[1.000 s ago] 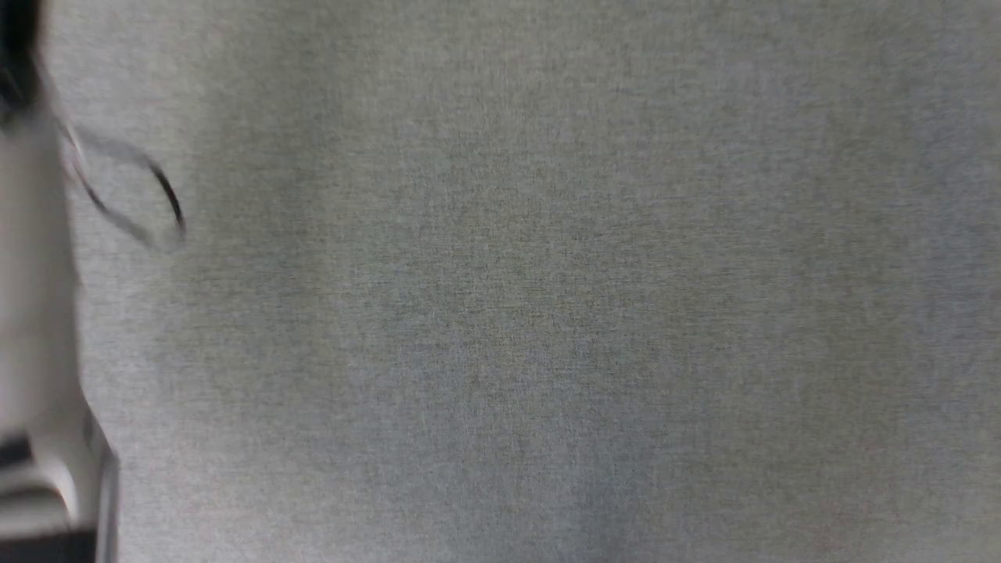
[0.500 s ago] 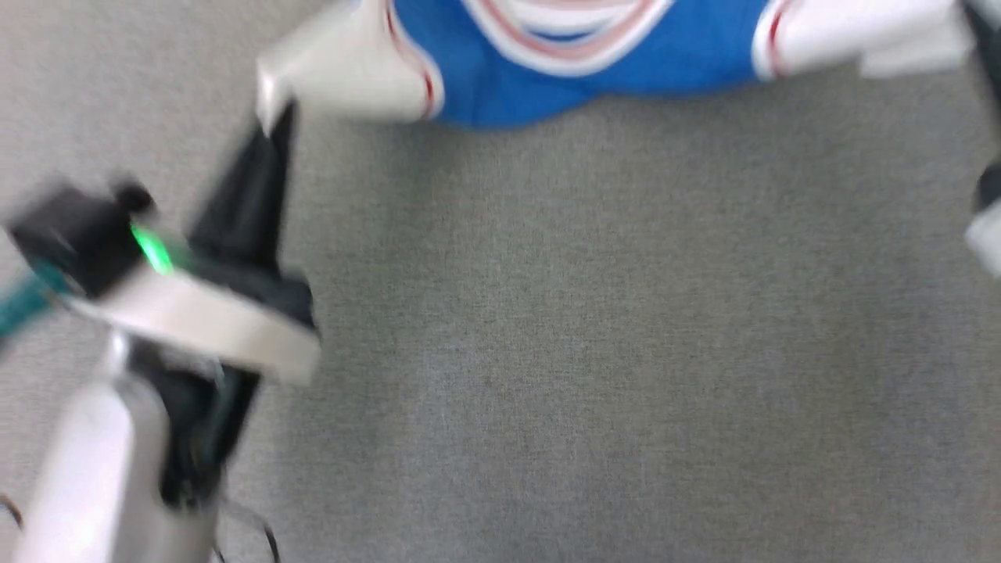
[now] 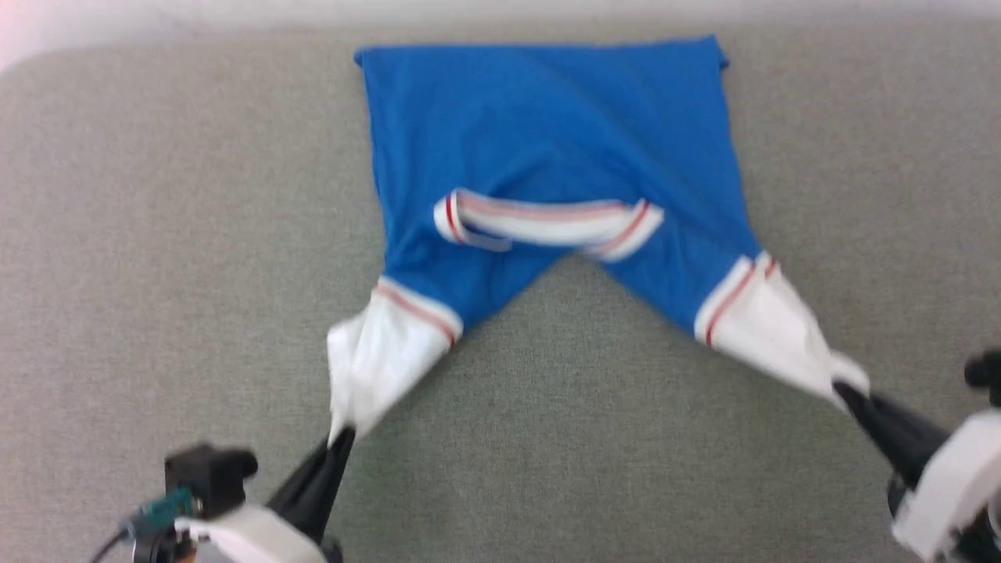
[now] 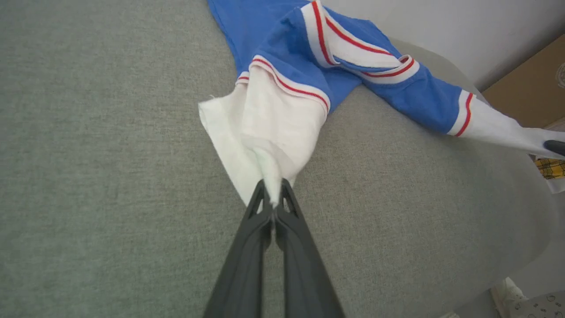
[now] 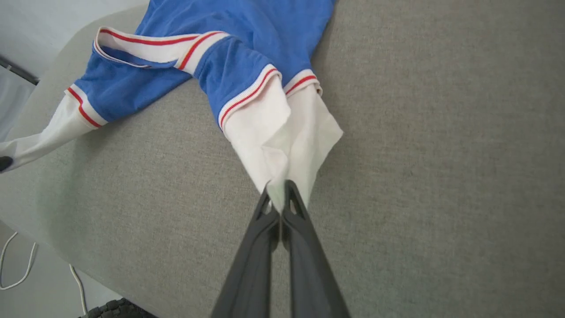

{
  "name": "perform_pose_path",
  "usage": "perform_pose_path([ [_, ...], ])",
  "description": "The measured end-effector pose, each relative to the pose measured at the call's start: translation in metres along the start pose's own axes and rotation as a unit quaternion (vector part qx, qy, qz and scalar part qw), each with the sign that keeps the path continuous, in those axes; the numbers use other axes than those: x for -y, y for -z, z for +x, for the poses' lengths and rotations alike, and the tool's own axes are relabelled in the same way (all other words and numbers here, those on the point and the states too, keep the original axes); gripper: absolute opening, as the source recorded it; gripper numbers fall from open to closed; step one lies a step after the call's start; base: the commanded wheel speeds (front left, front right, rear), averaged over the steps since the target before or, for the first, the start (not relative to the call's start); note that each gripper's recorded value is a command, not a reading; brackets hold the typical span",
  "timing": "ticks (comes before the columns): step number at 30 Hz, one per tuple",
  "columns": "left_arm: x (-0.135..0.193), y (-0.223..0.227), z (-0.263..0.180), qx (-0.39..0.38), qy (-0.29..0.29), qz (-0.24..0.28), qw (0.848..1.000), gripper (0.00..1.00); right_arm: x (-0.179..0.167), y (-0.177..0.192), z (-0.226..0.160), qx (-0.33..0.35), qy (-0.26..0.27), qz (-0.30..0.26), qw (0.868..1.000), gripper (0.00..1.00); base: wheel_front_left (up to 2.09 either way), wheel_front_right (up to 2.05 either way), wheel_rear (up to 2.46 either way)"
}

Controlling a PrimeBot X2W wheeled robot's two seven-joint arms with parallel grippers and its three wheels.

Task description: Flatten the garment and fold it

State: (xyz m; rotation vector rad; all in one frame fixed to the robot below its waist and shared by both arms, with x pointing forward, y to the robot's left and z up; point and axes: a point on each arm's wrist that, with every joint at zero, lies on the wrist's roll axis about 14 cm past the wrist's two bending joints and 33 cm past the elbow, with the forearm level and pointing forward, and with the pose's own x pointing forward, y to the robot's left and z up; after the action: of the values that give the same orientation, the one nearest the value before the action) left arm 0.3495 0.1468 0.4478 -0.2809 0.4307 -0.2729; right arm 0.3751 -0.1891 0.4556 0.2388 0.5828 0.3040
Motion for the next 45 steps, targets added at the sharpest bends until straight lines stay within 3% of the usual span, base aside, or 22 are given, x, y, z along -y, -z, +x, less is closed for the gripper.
perform_pose_path([
  [13, -0.017, 0.071, -0.056, -0.098, -0.036, 0.004, 0.995, 0.00, 0.029, 0.097, -0.071, -0.131, 0.067, 0.058, 0.987, 0.00, 0.00, 0.00, 0.00],
  [22, -0.026, 0.077, -0.076, -0.103, -0.068, -0.015, 0.992, 0.00, 0.033, 0.116, -0.089, -0.142, 0.089, 0.089, 0.982, 0.00, 0.00, 0.00, 0.00],
  [36, -0.015, 0.011, -0.067, 0.019, -0.066, 0.003, 0.998, 0.00, 0.034, 0.067, -0.054, -0.055, 0.084, 0.033, 0.994, 0.00, 0.00, 0.00, 0.00],
  [45, 0.004, -0.014, -0.049, 0.056, -0.036, 0.013, 0.998, 0.00, 0.034, 0.101, -0.017, -0.117, 0.083, 0.009, 0.990, 0.00, 0.00, 0.00, 0.00],
])
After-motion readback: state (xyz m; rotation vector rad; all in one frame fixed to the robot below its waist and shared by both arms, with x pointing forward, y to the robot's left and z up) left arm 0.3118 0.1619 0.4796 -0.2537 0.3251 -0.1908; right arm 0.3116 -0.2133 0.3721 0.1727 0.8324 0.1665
